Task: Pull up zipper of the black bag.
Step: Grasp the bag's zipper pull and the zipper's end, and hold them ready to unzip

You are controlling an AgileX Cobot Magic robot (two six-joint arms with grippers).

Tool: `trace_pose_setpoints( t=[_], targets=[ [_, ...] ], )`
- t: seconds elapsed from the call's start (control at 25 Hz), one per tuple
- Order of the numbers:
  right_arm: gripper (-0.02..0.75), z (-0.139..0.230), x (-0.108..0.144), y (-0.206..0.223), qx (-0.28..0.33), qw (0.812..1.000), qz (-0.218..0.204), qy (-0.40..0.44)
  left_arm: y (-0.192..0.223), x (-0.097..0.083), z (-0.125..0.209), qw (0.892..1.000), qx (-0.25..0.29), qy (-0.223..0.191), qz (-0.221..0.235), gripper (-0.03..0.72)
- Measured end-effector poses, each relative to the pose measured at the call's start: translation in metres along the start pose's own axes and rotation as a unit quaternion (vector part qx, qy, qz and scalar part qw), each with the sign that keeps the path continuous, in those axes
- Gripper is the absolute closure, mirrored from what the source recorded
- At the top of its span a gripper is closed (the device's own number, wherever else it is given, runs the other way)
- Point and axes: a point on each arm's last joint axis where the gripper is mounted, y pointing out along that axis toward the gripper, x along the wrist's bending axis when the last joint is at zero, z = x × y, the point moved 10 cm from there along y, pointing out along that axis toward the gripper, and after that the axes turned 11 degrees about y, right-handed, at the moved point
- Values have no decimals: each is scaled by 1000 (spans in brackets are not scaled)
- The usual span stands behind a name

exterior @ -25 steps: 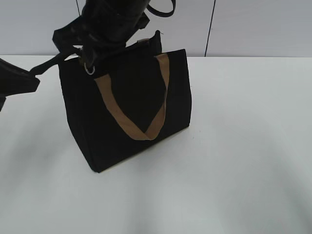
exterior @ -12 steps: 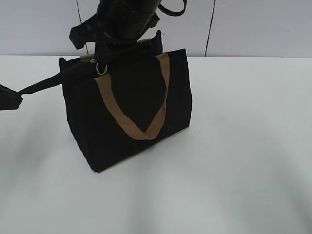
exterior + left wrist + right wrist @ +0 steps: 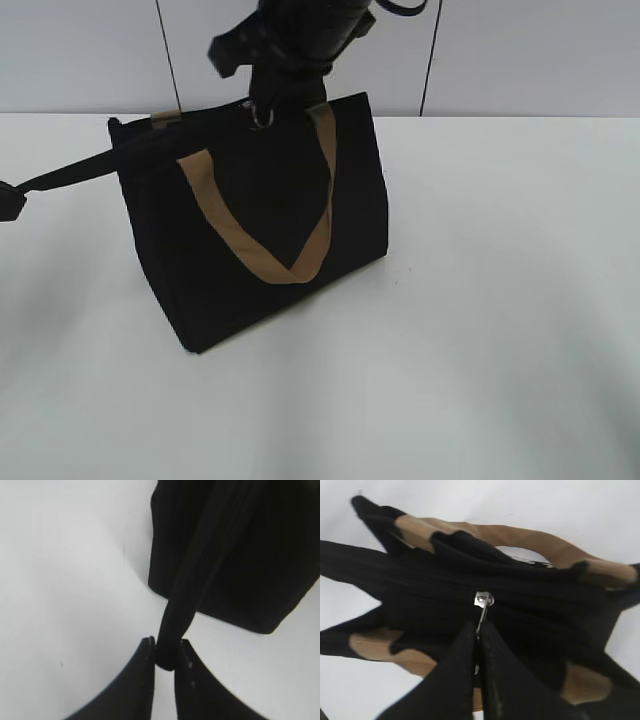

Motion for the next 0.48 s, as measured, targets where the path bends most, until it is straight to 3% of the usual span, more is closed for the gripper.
trace_pose_setpoints(
  t=[0.28,0.48],
  targets=[
    [752,-7,-69,-12,-10,998,39,48,0,0,-2,1000,-6,-9,1,619],
    [752,-5,-76,-14,-6,998,37,54,0,-1,-5,1000,-13,-21,4,619]
  ],
)
